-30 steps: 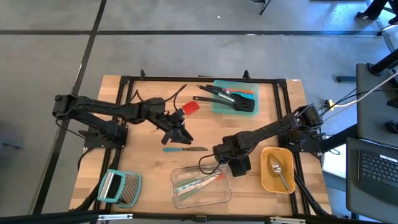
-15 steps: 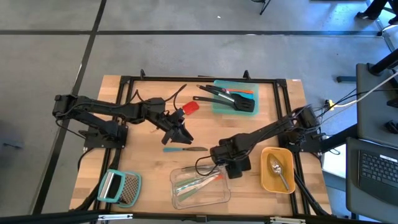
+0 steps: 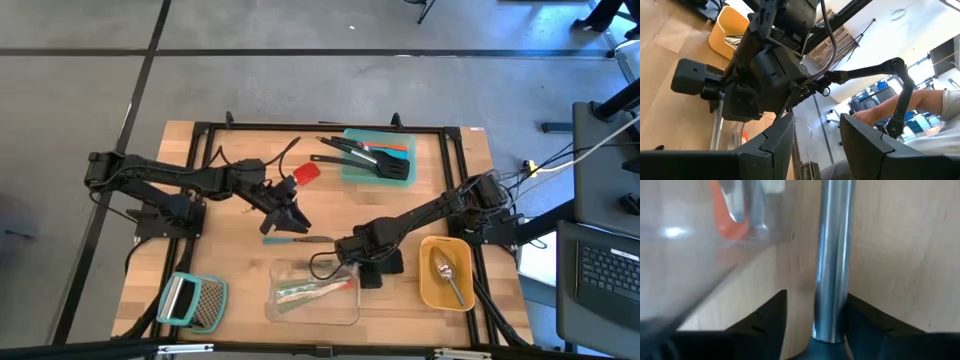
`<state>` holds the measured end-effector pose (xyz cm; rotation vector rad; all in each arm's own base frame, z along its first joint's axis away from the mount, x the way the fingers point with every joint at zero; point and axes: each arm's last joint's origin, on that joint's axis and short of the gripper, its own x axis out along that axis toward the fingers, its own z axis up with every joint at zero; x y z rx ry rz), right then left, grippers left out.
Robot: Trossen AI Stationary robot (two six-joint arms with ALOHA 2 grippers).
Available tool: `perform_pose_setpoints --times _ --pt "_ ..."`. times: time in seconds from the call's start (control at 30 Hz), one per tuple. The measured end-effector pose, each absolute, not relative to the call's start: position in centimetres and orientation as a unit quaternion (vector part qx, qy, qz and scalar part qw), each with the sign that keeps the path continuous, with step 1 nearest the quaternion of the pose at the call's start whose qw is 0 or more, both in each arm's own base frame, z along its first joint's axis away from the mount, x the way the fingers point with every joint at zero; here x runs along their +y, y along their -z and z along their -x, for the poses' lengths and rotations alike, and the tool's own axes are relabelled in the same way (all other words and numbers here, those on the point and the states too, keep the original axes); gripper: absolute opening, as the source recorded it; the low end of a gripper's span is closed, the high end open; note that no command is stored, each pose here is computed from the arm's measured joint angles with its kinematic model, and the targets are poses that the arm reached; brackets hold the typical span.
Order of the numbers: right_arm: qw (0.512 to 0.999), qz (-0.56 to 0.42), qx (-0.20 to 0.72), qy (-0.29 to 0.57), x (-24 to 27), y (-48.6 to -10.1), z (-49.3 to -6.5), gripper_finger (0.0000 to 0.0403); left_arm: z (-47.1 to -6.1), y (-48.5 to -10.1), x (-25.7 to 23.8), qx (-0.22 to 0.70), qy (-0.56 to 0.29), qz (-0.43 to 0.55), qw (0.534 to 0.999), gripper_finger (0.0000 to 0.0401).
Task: Pick & Place Kitchen Items
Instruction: Put the black spatula into the green bin
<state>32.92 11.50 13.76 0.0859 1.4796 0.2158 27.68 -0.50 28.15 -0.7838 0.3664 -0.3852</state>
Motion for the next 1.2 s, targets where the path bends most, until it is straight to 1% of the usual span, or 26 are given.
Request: perform_pose_setpoints --times 0.2,0.27,0.43,1.1,1.2 --pt "0.728 -0.051 0.679 -0.082 11.41 -13.72 -32.79 0.0091 -27.69 -28.15 -0.5 0.177 0.185 0.378 0.89 0.0155" --pt "0.722 -0.06 0.685 -0.073 11.35 -13.7 -32.67 0.0071 -27.69 -28.16 -0.52 0.177 0.185 0.379 0.889 0.0155" --pt "0.71 -0.067 0.697 -0.076 11.32 -13.67 -32.38 0.0071 -27.69 -28.16 -0.52 0.177 0.185 0.381 0.889 0.0155" --pt "0.706 -0.073 0.7 -0.074 11.33 -13.65 -32.31 0.0071 -27.71 -28.19 -0.48 0.172 0.178 0.38 0.891 0.0155" --pt "0.706 -0.071 0.7 -0.076 11.34 -13.63 -32.31 0.0088 -27.71 -28.19 -0.48 0.172 0.178 0.38 0.891 0.0155"
